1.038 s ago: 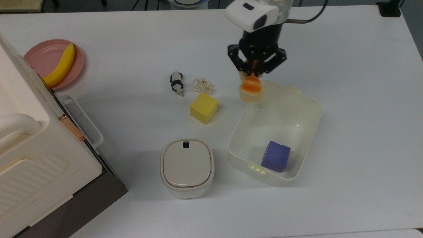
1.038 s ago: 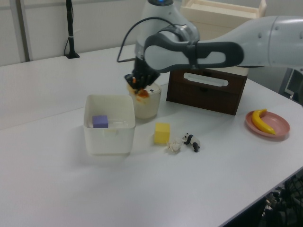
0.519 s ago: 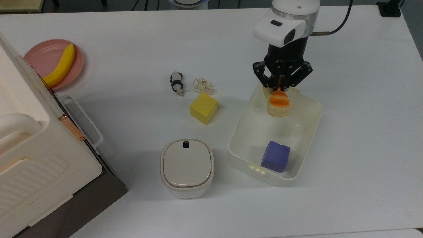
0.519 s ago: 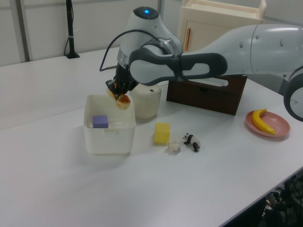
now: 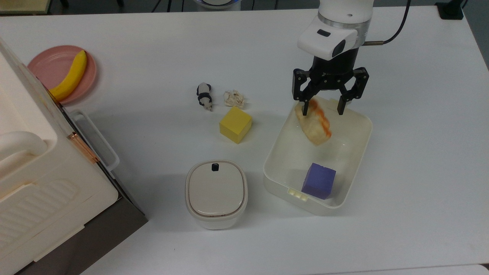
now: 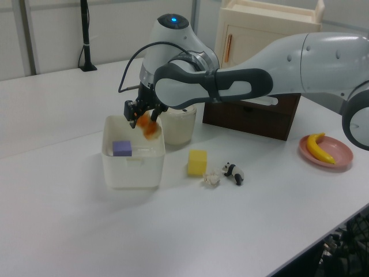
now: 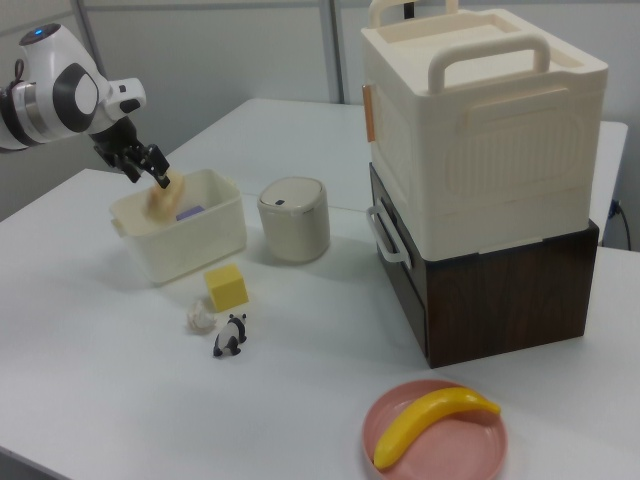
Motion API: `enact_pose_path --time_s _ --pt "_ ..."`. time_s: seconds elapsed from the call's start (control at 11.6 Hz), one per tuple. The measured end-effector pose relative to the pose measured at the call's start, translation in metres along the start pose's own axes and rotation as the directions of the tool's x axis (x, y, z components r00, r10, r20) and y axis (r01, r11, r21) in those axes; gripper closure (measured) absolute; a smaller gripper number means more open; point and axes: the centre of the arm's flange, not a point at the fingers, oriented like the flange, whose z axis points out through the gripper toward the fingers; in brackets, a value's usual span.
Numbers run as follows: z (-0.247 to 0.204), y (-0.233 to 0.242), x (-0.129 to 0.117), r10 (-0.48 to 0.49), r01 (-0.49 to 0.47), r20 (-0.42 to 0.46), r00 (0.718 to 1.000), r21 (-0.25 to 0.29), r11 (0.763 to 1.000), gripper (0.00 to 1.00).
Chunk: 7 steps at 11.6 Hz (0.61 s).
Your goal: Put the bread in the basket
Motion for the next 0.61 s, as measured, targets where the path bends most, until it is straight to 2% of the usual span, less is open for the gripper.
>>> enact_pose_path --time_s 0.09,0.17,0.52,0.61 --pt "0.000 0.000 0.000 0.000 0.000 0.000 1.000 0.000 1.000 0.03" --pt "0.000 0.000 0.000 0.000 0.000 0.000 1.000 0.000 1.000 0.00" --pt "-0.009 0.004 0.002 0.005 -0.005 -0.008 1.000 0.000 1.000 0.00" --pt "-0.020 0.011 0.000 0.013 -0.013 0.009 1.000 -0.014 1.000 0.00"
